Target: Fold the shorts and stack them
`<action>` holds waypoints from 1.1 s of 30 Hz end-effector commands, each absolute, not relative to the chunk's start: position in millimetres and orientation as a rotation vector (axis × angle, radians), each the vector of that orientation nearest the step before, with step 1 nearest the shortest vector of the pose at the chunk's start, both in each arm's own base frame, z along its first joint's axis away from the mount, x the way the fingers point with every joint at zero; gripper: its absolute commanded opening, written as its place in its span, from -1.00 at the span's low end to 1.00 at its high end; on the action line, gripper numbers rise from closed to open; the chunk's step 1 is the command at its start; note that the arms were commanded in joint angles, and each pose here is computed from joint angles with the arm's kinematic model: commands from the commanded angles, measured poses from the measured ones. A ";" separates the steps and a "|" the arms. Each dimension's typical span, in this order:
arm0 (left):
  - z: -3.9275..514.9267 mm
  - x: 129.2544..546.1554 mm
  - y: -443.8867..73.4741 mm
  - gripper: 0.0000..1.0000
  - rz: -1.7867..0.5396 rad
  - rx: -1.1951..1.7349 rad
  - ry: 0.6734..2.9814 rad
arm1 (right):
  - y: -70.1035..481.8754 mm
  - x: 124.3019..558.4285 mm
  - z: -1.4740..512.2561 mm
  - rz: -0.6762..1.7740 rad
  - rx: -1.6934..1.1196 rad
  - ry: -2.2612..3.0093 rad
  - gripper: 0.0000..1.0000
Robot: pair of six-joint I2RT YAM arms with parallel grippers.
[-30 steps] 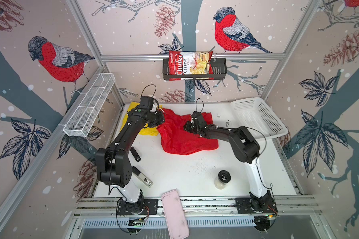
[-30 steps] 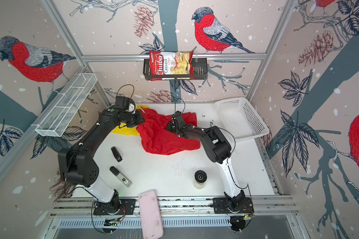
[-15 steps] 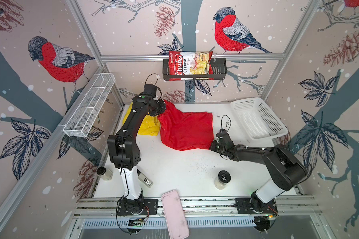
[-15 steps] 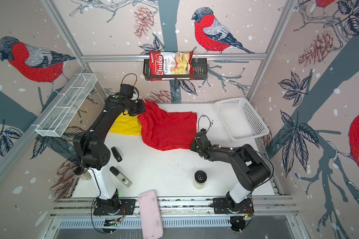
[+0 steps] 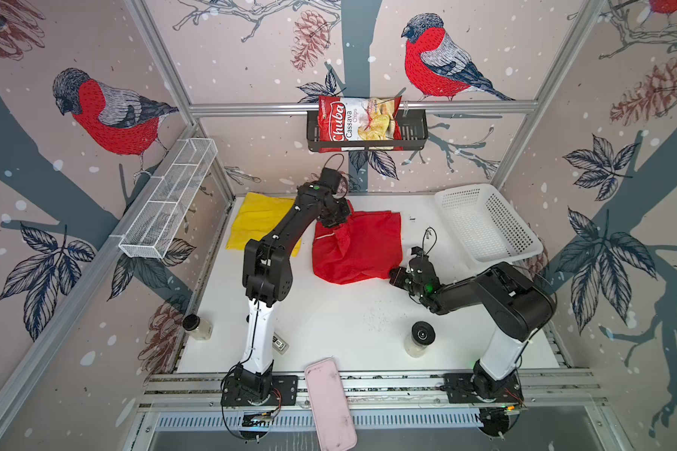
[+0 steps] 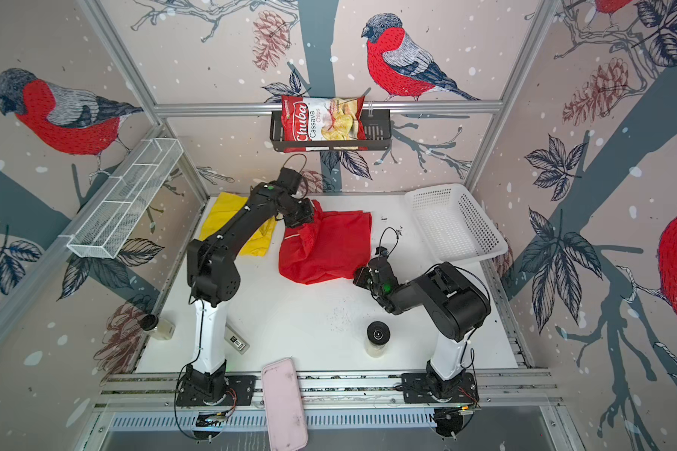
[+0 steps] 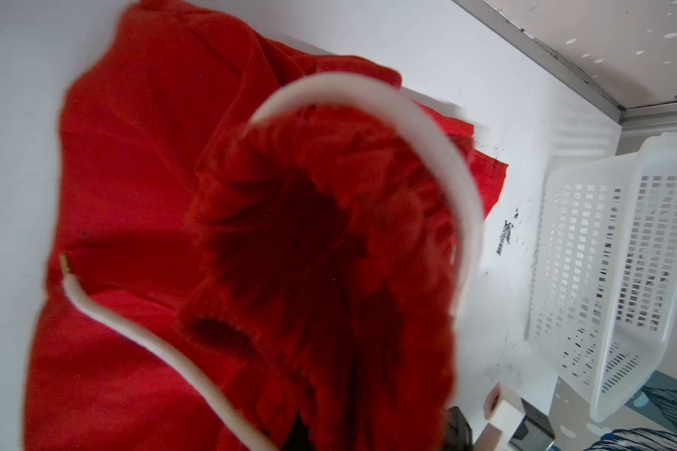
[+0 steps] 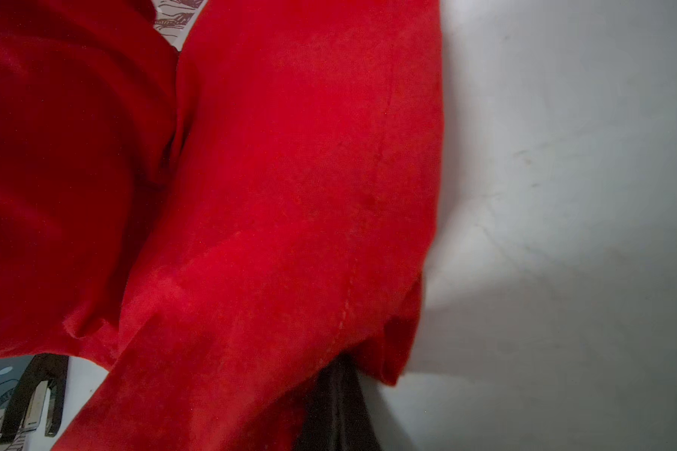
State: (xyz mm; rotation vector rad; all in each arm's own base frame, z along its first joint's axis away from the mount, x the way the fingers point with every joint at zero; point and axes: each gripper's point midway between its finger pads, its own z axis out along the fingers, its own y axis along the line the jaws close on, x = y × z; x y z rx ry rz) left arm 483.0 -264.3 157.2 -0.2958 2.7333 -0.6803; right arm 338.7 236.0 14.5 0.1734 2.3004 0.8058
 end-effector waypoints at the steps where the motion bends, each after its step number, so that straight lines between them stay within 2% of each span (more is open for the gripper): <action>1: 162.7 486.5 -295.2 -0.82 -0.764 -0.314 2.705 | 222.1 311.4 -24.8 0.731 0.193 2.480 -1.00; 4: 149.8 483.4 -320.9 -0.72 -0.783 -0.312 2.724 | 217.7 308.4 -27.8 0.727 0.204 2.485 -1.00; 9: 113.5 476.6 -348.0 -0.70 -0.790 -0.321 2.783 | 214.3 303.7 -29.0 0.739 0.220 2.481 -1.00; 11: 98.3 473.2 -354.1 -0.64 -0.778 -0.325 2.809 | 214.1 302.0 -30.1 0.743 0.221 2.482 -1.00; 13: 89.8 471.1 -360.4 -0.34 -0.781 -0.317 2.820 | 212.8 300.8 -31.6 0.741 0.223 2.484 -1.00; 17: 86.8 468.4 -370.9 -0.34 -0.792 -0.299 2.813 | 210.8 299.1 -33.5 0.739 0.230 2.483 -1.00; 18: 86.8 467.9 -373.4 -0.28 -0.801 -0.296 2.812 | 210.1 298.9 -35.5 0.737 0.234 2.487 -1.00; 20: 86.8 463.4 -381.5 0.07 -0.835 -0.287 2.817 | 211.1 298.8 -38.0 0.743 0.235 2.492 -1.00; 21: 89.0 460.4 -389.5 0.09 -0.878 -0.263 2.810 | 211.8 297.9 -40.0 0.746 0.234 2.498 -1.00; 24: 118.2 447.7 -431.9 0.28 -1.166 -0.117 2.712 | 210.4 295.9 -44.3 0.743 0.241 2.513 -1.00; 27: 169.4 438.4 -454.7 0.32 -1.377 0.001 2.567 | 202.8 292.6 -44.1 0.724 0.260 2.525 -1.00; 30: 235.0 432.7 -453.4 0.32 -1.498 0.107 2.394 | 189.2 289.5 -37.2 0.668 0.290 2.528 -1.00; 33: 284.8 425.5 -429.4 0.32 -1.522 0.167 2.287 | 169.7 287.2 -22.4 0.578 0.336 2.517 -1.00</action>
